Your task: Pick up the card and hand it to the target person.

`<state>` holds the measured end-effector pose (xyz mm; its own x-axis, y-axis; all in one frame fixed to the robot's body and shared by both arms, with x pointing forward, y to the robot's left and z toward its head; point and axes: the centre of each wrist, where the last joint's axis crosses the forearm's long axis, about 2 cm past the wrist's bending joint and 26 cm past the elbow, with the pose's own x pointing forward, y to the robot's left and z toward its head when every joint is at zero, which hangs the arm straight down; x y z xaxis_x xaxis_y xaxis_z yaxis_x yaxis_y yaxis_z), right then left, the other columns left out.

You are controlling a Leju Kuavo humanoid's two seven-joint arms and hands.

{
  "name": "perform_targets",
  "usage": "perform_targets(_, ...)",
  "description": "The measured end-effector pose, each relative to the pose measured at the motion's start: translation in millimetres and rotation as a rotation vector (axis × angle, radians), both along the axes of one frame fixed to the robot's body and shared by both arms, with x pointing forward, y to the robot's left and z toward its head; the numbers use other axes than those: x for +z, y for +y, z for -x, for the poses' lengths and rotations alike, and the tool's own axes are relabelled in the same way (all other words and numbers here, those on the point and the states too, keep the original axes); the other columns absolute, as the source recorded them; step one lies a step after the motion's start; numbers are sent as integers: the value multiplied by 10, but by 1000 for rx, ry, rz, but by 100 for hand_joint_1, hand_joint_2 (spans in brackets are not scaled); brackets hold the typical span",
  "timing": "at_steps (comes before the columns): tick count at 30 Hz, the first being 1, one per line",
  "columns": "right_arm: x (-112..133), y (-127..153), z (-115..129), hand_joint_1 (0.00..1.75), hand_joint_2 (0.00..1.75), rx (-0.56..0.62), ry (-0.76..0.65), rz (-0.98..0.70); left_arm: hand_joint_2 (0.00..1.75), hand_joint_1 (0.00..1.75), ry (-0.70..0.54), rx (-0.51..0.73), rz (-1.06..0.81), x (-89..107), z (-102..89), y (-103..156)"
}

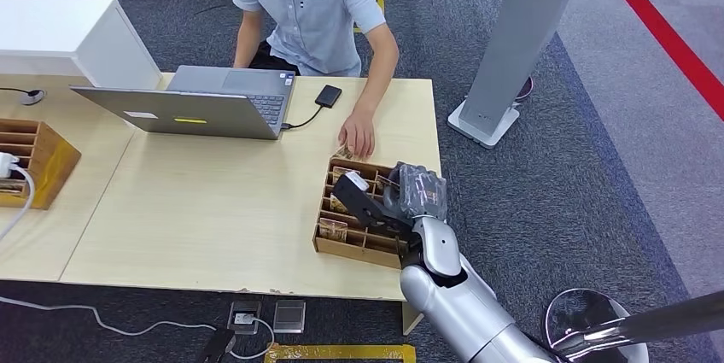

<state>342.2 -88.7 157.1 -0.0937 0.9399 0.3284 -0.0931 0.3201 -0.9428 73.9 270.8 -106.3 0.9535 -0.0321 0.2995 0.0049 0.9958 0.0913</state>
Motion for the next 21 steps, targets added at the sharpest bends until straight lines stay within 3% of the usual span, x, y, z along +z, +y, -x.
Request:
perform_targets(14, 665, -235, 284, 150, 175, 59, -180, -225, 175, 0, -6, 3, 0, -4, 22, 2)
perform_targets(17, 764, -250, 243, 150, 175, 105, -195, -251, 175, 0, -9, -9, 0, -3, 18, 2)
perform_targets(21, 934, -230, 11, 150, 175, 204, -190, -297, 175, 0, -13, -32, 5, 6, -35, -1)
